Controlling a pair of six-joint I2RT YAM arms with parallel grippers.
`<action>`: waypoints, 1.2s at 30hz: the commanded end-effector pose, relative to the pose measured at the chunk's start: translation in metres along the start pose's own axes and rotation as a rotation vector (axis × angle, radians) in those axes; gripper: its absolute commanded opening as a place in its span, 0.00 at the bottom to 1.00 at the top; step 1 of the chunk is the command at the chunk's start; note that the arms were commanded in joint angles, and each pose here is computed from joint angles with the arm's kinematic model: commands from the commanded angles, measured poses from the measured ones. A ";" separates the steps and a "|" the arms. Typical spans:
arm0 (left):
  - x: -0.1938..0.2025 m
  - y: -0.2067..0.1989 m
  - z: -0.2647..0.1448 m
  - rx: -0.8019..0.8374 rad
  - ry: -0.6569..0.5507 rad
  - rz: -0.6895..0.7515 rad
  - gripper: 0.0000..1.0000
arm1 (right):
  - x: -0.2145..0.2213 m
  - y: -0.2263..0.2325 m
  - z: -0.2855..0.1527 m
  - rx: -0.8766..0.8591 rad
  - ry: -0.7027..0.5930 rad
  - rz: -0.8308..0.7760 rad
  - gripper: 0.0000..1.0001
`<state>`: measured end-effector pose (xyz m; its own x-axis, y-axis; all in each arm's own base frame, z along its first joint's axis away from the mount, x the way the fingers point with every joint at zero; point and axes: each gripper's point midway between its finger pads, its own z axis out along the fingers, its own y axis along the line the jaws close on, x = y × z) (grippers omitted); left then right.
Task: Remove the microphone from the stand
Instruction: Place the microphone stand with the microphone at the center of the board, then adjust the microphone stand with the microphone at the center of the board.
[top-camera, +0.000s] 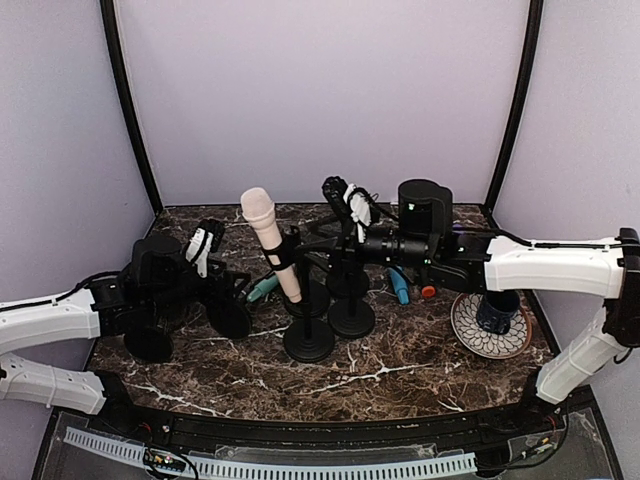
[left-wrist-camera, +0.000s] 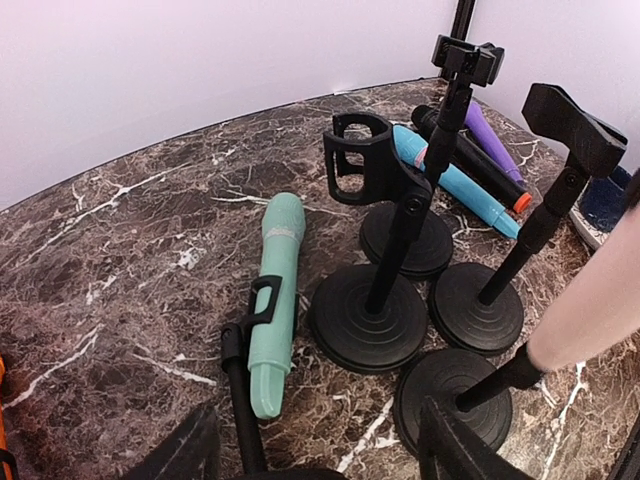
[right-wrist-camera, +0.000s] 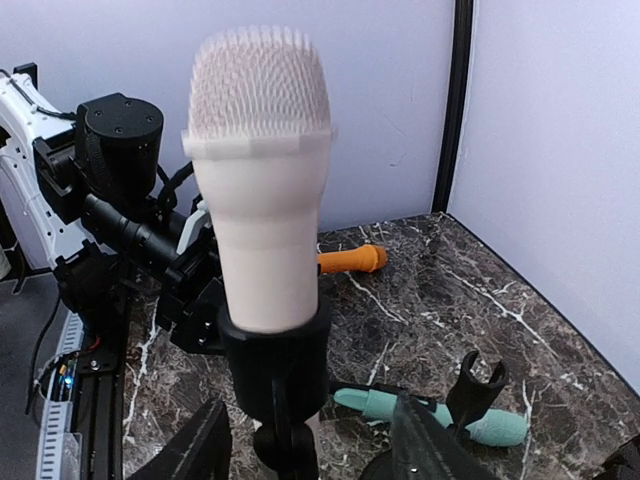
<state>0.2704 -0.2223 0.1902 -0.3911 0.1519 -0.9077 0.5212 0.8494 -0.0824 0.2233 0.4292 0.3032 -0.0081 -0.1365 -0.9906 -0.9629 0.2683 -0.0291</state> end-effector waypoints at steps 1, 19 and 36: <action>-0.027 0.005 -0.010 -0.021 -0.055 0.019 0.70 | -0.042 0.001 -0.014 0.002 -0.106 -0.026 0.63; -0.064 -0.076 -0.045 0.463 -0.209 0.067 0.75 | -0.041 0.005 -0.011 -0.057 -0.117 0.112 0.88; -0.049 -0.058 -0.029 0.365 -0.210 0.029 0.75 | -0.087 -0.003 0.037 -0.036 -0.065 0.112 0.97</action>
<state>0.2366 -0.2732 0.2476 -0.2486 0.0658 -0.9664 0.7973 0.5804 -0.1656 0.2294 0.4596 0.3941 -0.0857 0.0052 -0.9963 -0.9682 0.2355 0.0845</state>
